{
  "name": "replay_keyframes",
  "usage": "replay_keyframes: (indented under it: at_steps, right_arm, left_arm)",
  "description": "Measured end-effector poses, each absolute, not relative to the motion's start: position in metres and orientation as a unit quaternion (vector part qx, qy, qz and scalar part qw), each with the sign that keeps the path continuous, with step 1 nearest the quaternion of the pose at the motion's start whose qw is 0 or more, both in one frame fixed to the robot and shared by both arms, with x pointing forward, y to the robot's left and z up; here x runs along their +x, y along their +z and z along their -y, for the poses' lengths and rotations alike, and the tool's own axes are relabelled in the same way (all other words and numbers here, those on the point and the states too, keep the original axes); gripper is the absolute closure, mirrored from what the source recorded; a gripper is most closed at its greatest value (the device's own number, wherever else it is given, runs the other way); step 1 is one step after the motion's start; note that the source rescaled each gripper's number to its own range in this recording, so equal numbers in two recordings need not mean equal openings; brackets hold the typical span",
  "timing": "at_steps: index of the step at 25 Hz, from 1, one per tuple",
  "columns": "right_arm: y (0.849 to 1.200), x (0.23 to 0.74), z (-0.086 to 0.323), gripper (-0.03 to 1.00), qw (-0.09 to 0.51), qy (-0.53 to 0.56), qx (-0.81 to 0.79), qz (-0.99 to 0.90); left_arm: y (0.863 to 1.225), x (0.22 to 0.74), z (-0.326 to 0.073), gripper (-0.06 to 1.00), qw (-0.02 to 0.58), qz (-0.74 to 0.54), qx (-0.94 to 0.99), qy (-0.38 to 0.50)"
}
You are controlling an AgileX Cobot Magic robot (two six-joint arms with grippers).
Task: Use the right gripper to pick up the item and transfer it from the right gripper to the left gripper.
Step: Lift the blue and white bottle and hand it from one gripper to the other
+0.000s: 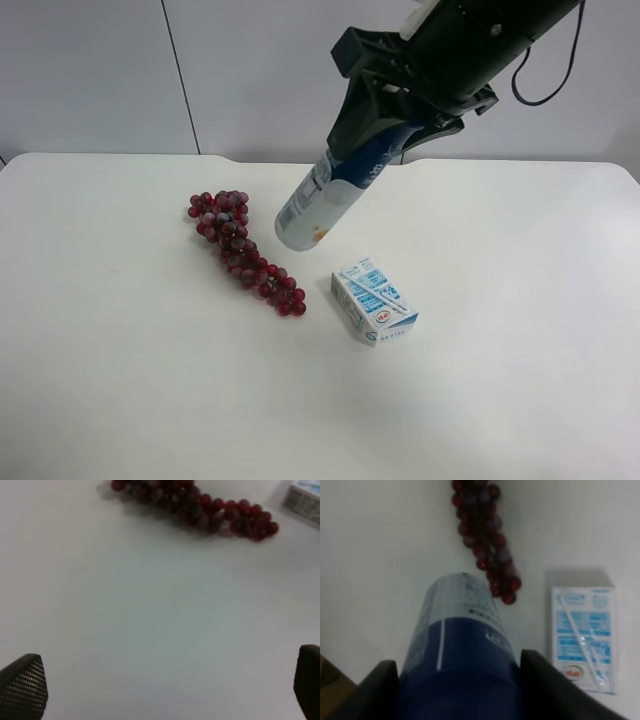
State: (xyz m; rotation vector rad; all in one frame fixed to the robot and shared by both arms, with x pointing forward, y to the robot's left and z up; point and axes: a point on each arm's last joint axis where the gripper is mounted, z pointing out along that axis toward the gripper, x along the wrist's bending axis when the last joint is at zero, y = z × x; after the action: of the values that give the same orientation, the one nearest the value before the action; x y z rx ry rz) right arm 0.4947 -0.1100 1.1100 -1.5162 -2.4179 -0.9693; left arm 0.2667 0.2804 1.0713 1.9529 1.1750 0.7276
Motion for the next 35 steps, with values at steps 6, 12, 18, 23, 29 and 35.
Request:
replay_keyframes:
  at_steps: [6, 12, 18, 23, 29, 35]
  right_arm:
    - [1.108, 0.489, 0.091, 0.96, 0.080, -0.337, -0.489, 0.801]
    - [1.096, 0.486, 0.070, 0.96, 0.091, -0.335, -0.476, 0.808]
    - [1.099, 0.475, 0.053, 0.96, 0.107, -0.358, -0.463, 0.804]
    - [1.102, 0.470, 0.046, 0.96, 0.129, -0.371, -0.464, 0.794]
    - [1.103, 0.468, 0.043, 0.96, 0.139, -0.376, -0.464, 0.790]
    - [1.105, 0.466, 0.041, 0.96, 0.155, -0.387, -0.453, 0.788]
  left_arm:
    - [1.082, 0.285, -0.270, 0.00, 0.358, -0.368, 0.821, 0.251]
    - [1.089, 0.302, -0.253, 0.00, 0.348, -0.283, 0.865, 0.226]
    - [1.083, 0.321, -0.228, 0.00, 0.323, -0.213, 0.900, 0.200]
    - [1.080, 0.336, -0.204, 0.00, 0.324, -0.180, 0.910, 0.186]
    - [1.088, 0.359, -0.177, 0.00, 0.340, -0.168, 0.904, 0.195]
    - [1.087, 0.376, -0.160, 0.00, 0.342, -0.169, 0.903, 0.197]
